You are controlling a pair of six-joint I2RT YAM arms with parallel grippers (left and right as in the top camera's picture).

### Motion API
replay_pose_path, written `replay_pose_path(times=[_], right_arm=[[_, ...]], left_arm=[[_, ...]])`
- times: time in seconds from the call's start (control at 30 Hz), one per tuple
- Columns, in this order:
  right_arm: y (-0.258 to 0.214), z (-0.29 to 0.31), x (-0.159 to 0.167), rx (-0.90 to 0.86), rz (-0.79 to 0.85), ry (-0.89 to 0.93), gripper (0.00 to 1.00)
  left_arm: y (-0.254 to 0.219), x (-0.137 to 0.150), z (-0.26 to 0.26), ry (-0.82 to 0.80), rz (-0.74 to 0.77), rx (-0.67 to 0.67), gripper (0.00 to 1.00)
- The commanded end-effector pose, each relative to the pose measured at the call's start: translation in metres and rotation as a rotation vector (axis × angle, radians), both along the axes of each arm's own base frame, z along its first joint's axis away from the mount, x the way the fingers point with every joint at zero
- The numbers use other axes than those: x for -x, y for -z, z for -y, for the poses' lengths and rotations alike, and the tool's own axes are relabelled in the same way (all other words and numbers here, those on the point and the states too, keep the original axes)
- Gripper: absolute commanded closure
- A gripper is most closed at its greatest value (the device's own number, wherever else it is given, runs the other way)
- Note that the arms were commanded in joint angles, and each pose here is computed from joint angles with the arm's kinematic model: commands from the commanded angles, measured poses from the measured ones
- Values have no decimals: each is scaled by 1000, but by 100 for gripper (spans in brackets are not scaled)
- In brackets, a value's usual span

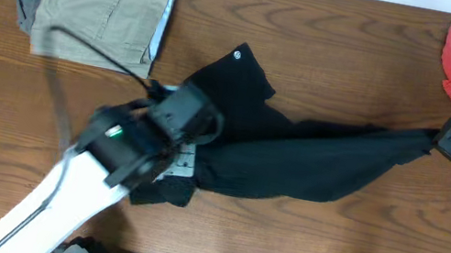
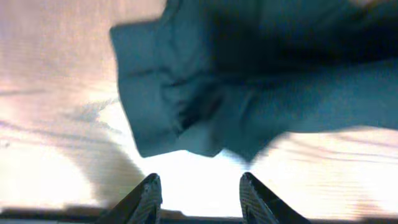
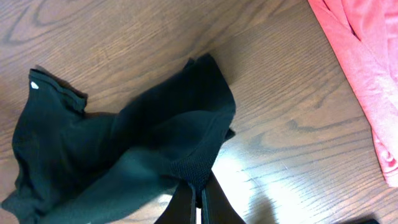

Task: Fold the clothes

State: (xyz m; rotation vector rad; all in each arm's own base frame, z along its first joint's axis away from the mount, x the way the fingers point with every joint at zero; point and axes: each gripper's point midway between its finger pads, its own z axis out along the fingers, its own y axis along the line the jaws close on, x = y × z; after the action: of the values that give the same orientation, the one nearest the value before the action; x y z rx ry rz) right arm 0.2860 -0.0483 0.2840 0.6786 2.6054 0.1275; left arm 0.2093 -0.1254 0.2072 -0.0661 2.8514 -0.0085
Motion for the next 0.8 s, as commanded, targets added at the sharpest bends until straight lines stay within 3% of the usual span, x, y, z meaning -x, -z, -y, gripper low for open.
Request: replay_pose_path(times=[0.0, 0.4, 0.77], right_arm=[[-4, 8, 0, 32, 7, 3, 99], [3, 19, -10, 77, -11, 22, 99], [44, 31, -31, 83, -149, 31, 99]], left_arm=[[25, -2, 3, -4, -88, -60, 55], [89, 26, 52, 84, -421, -61, 54], [123, 37, 104, 207, -394, -65, 54]])
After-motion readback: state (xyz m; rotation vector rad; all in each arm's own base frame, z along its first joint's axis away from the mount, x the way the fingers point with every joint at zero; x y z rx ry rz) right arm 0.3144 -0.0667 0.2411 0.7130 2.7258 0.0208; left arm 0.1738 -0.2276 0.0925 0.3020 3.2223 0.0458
